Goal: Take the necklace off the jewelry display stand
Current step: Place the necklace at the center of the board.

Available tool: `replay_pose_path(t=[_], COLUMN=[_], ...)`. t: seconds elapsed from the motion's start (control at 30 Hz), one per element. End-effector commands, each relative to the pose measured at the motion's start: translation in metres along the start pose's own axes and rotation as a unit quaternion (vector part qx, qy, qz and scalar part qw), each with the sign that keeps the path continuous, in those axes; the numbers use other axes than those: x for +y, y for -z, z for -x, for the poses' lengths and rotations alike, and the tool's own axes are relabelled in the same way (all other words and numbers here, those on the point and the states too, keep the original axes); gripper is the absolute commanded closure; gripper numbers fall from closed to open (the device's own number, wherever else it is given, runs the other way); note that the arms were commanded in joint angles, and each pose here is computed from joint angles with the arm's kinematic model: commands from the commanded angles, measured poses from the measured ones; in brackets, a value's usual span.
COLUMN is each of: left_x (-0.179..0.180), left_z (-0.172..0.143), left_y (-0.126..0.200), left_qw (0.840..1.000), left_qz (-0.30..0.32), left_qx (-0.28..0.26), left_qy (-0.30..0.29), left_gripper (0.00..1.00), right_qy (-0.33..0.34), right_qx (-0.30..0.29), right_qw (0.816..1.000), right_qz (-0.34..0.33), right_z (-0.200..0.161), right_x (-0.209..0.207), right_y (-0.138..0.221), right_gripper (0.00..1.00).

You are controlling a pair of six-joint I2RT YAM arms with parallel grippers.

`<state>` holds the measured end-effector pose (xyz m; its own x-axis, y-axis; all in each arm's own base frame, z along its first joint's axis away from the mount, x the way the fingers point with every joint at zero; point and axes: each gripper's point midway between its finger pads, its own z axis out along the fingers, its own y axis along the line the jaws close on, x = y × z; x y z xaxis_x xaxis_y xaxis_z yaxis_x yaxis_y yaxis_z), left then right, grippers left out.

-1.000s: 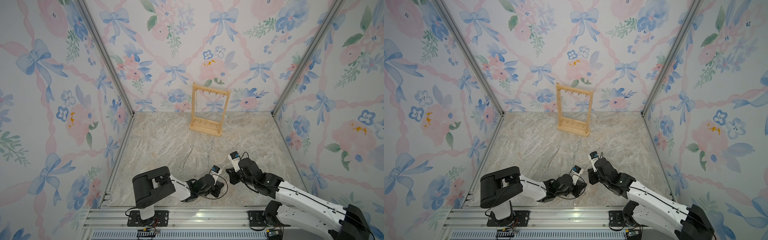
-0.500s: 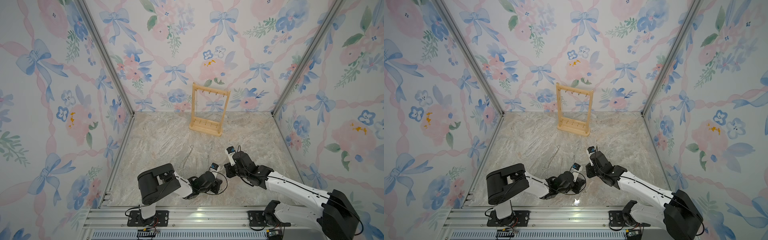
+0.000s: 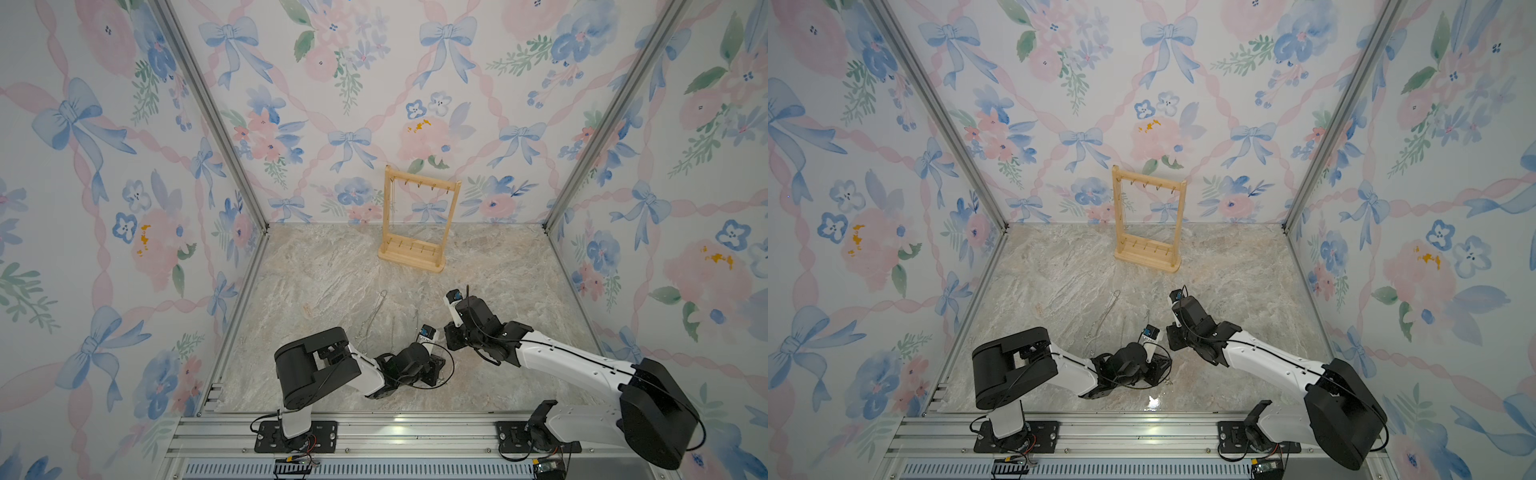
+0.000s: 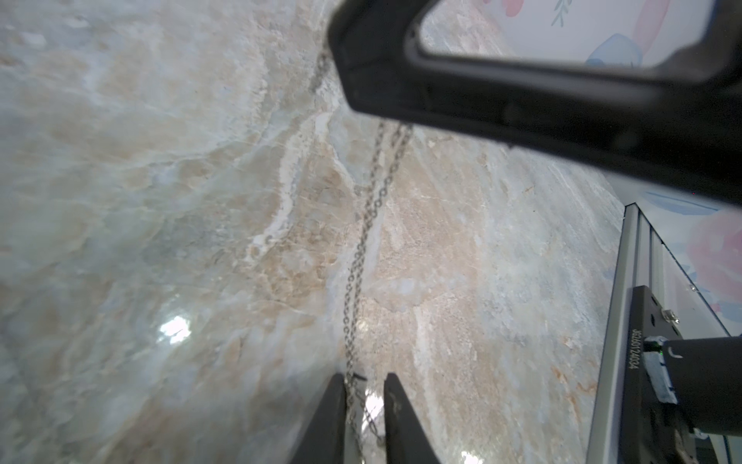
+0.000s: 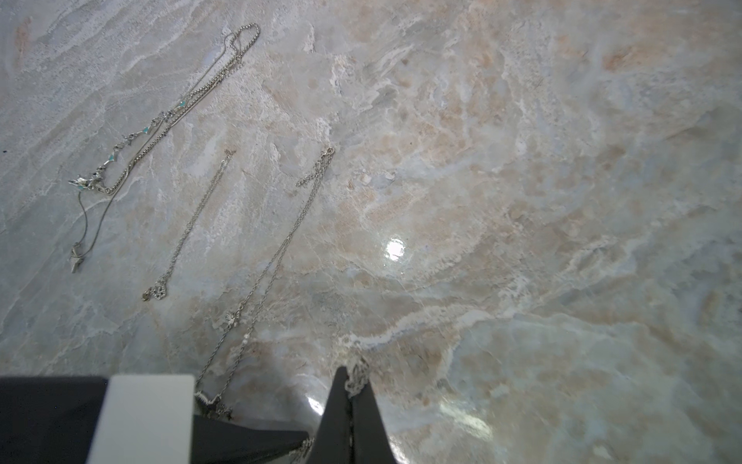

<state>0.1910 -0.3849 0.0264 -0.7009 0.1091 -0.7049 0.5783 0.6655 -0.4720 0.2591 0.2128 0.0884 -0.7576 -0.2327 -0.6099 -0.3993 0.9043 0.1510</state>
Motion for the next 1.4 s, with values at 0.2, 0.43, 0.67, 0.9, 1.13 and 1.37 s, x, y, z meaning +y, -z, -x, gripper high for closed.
replay_pose_path(t=[0.2,0.43,0.67,0.9,1.13,1.37], left_x=[0.005,0.005,0.004,-0.001,-0.001,-0.016], left_z=[0.01,0.01,0.004,-0.006,-0.008,0.003], left_y=[0.017,0.019,0.018,0.021,0.026,0.026], left_qw=[0.999,0.999,0.999,1.0,1.0,1.0], left_qz=[0.02,0.023,0.021,0.014,0.018,-0.005], left_qx=[-0.028,-0.031,-0.024,-0.014,-0.018,-0.026], left_qy=[0.004,0.004,0.006,0.003,0.006,-0.01], left_gripper=[0.54,0.43,0.44,0.47,0.49,0.62], right_qy=[0.004,0.002,-0.011,-0.035,-0.046,-0.049], right_qx=[0.004,0.012,0.016,0.031,0.049,0.063], right_qw=[1.0,1.0,1.0,0.999,0.998,0.997], right_qz=[-0.001,-0.004,-0.005,-0.014,-0.012,-0.013], right_z=[0.009,0.008,0.007,0.005,0.003,0.001], right_x=[0.001,-0.001,-0.006,-0.016,-0.019,-0.02], right_y=[-0.004,-0.009,-0.011,-0.017,-0.026,-0.031], right_gripper=[1.0,1.0,1.0,1.0,1.0,1.0])
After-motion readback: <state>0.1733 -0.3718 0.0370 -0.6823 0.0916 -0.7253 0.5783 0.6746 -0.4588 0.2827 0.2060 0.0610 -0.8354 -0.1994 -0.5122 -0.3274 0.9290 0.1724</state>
